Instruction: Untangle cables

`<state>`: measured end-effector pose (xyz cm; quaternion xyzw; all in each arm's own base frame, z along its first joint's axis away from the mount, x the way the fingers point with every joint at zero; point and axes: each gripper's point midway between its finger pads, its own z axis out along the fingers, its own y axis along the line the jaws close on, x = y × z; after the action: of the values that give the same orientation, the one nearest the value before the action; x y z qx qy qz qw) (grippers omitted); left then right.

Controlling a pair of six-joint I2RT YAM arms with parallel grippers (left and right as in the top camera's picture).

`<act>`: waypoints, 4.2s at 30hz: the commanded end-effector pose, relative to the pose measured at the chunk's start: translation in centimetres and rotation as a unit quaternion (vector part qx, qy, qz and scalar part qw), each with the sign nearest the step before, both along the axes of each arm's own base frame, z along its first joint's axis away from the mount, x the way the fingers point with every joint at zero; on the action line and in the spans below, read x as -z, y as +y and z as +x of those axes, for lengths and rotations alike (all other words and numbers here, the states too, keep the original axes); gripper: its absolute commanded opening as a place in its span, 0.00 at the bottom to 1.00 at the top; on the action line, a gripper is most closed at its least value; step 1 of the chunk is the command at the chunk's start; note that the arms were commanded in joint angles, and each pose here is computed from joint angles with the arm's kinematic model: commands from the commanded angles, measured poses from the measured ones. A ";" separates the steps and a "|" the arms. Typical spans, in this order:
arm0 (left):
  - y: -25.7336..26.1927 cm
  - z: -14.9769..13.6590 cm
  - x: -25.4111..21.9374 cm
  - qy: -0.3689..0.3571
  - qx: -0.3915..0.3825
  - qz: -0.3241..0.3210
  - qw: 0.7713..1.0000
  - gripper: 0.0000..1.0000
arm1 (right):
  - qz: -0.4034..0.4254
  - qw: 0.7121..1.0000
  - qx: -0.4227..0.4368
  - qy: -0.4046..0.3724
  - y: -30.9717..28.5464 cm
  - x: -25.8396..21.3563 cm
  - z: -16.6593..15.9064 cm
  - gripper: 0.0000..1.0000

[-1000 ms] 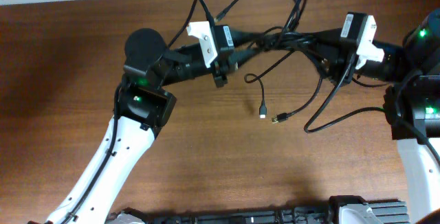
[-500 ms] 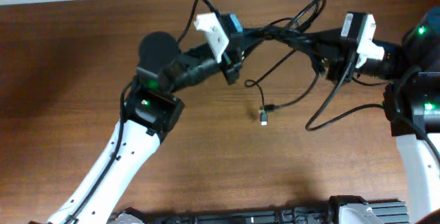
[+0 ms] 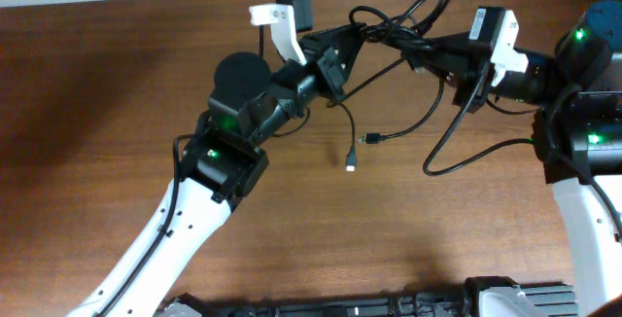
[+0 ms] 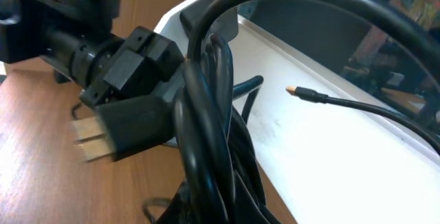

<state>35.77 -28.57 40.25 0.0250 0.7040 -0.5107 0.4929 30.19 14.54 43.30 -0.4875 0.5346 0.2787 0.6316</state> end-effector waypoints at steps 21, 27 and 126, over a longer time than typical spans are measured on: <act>8.8 6.0 4.8 0.078 -0.196 0.047 0.976 0.99 | 0.014 0.999 -0.004 -0.040 0.0 -3.3 -2.0 0.04; 3.0 1.1 -1.3 -0.219 0.014 0.156 0.963 0.99 | 0.045 0.995 0.085 0.017 -1.5 -3.3 0.6 0.04; -2.1 -6.9 -4.4 -0.468 0.214 0.120 0.849 0.51 | 0.046 0.999 0.006 0.006 -0.2 -3.9 -1.3 0.04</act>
<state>28.13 -30.80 43.99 0.4820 0.4246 -0.4598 0.6131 30.29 13.79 46.38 -0.4329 0.5468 0.2813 0.6592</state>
